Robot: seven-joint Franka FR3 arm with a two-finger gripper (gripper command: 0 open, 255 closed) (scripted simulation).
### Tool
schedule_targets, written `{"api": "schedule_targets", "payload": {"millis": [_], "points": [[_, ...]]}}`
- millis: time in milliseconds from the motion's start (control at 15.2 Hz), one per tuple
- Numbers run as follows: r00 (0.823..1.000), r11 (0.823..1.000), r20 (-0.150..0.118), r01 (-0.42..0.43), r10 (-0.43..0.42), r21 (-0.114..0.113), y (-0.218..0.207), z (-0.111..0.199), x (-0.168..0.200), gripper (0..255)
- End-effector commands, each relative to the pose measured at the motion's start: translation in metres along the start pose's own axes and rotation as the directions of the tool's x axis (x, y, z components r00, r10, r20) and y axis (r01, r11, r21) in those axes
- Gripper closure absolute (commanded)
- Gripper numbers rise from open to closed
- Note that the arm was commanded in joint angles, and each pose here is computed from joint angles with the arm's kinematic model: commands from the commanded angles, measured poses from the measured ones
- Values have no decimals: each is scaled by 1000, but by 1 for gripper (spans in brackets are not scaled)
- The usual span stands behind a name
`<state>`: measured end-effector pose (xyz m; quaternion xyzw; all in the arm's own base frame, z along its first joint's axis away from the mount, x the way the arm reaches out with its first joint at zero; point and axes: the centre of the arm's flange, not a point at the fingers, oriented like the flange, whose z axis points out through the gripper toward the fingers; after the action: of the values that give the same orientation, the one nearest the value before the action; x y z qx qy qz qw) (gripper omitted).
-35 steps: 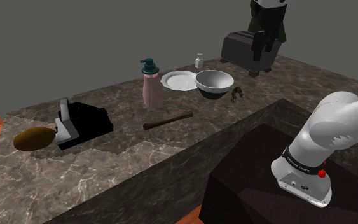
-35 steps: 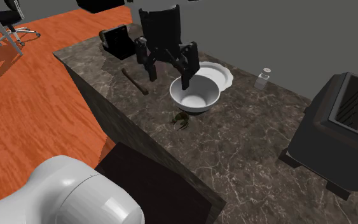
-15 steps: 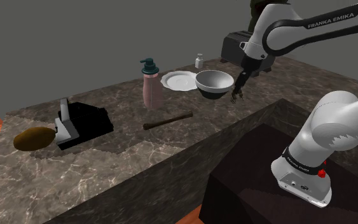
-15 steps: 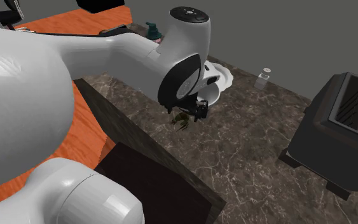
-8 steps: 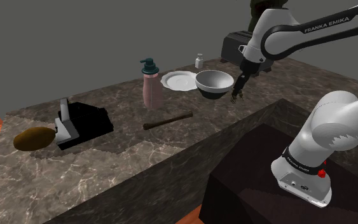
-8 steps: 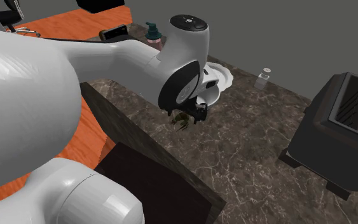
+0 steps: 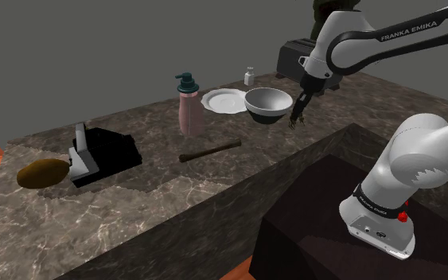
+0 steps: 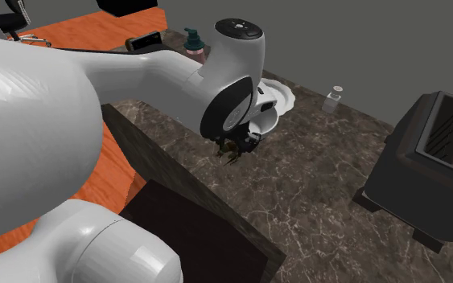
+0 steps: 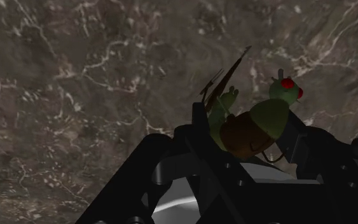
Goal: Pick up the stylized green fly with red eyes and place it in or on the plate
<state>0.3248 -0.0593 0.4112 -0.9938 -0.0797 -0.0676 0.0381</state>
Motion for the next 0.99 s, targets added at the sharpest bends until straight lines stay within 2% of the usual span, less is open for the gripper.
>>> {"api": "schedule_targets", "payload": {"millis": [0,198,924], "points": [[1000,1000,1,0,0,0,0,0,0,255],[1000,1000,1,0,0,0,0,0,0,255],[1000,1000,1,0,0,0,-4,-57,8,255]]}}
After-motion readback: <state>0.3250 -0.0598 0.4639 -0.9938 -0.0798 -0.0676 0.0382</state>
